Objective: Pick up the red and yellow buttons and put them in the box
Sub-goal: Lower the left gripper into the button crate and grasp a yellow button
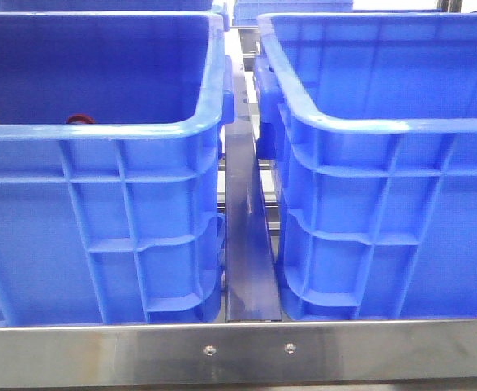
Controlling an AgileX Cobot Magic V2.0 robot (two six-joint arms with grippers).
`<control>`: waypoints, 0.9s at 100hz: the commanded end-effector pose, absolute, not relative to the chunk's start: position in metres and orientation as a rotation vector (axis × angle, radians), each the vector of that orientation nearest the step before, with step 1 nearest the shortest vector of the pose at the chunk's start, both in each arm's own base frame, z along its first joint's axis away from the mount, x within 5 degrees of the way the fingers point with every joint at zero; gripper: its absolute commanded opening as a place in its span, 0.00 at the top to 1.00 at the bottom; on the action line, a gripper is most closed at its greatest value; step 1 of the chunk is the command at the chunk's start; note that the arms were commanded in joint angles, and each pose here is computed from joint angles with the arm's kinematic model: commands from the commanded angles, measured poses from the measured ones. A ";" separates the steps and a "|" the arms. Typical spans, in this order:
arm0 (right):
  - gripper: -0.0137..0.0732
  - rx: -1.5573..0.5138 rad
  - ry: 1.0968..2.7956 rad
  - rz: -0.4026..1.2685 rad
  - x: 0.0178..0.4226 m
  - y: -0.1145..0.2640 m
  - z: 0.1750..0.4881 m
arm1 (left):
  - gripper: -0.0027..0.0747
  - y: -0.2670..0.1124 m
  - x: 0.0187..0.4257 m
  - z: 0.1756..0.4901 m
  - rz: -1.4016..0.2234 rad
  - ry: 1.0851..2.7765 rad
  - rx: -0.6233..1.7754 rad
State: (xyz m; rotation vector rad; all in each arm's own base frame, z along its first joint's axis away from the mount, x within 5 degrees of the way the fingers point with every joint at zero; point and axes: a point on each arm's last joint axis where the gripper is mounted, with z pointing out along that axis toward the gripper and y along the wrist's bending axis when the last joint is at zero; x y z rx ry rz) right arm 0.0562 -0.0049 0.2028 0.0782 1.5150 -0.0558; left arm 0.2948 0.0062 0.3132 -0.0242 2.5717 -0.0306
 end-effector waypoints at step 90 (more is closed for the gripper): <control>0.96 0.069 1.428 -0.057 0.054 -0.004 0.209 | 0.61 0.004 0.391 0.275 -0.097 2.703 -0.084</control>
